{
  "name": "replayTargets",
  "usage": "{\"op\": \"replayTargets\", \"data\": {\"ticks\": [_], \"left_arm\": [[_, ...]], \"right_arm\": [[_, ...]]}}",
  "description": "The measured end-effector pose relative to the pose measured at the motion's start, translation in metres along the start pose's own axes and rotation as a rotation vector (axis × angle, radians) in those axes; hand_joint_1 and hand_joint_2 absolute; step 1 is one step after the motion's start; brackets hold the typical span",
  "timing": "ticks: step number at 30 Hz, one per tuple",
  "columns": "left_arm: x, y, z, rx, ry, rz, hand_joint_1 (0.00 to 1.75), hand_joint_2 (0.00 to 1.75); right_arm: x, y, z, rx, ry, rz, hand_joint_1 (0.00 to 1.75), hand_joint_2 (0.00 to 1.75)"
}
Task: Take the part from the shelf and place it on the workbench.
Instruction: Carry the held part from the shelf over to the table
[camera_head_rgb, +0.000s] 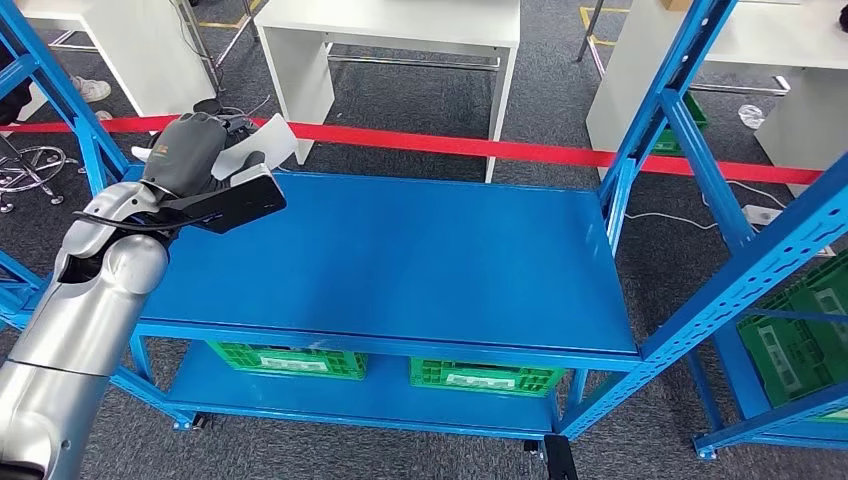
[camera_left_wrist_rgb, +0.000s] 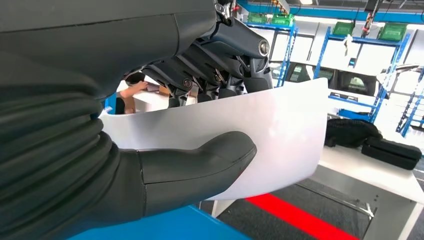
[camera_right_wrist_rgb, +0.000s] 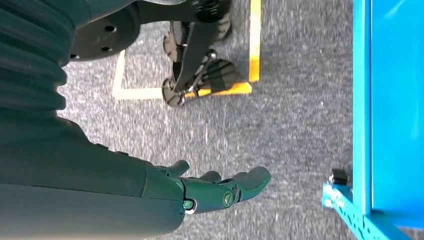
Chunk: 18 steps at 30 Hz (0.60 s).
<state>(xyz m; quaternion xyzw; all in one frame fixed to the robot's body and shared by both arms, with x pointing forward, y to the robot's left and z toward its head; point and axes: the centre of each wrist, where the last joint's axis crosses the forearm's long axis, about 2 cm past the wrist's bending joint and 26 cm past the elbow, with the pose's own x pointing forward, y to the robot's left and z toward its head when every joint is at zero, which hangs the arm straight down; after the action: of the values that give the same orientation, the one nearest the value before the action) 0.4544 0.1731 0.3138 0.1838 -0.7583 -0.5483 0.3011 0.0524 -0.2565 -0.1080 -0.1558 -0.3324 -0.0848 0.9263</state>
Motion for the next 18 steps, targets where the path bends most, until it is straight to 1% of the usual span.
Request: {"op": "replayTargets", "data": {"ticks": [4, 11, 18], "left_arm": [[0.0016, -0.0017, -0.0025, 0.003, -0.001, 0.005, 1.43, 1.75], [0.0031, -0.0053, -0.0043, 0.002, 0.0, 0.008, 1.43, 1.75], [0.0098, -0.0093, -0.0094, -0.001, -0.01, 0.021, 1.43, 1.75]], "right_arm": [[0.0032, -0.0028, -0.0032, -0.016, -0.017, 0.009, 0.0, 1.75], [0.0035, -0.0035, -0.004, 0.0, -0.013, -0.022, 0.0, 1.75], [0.0032, -0.0037, -0.004, 0.003, -0.007, -0.035, 0.0, 1.75]]}}
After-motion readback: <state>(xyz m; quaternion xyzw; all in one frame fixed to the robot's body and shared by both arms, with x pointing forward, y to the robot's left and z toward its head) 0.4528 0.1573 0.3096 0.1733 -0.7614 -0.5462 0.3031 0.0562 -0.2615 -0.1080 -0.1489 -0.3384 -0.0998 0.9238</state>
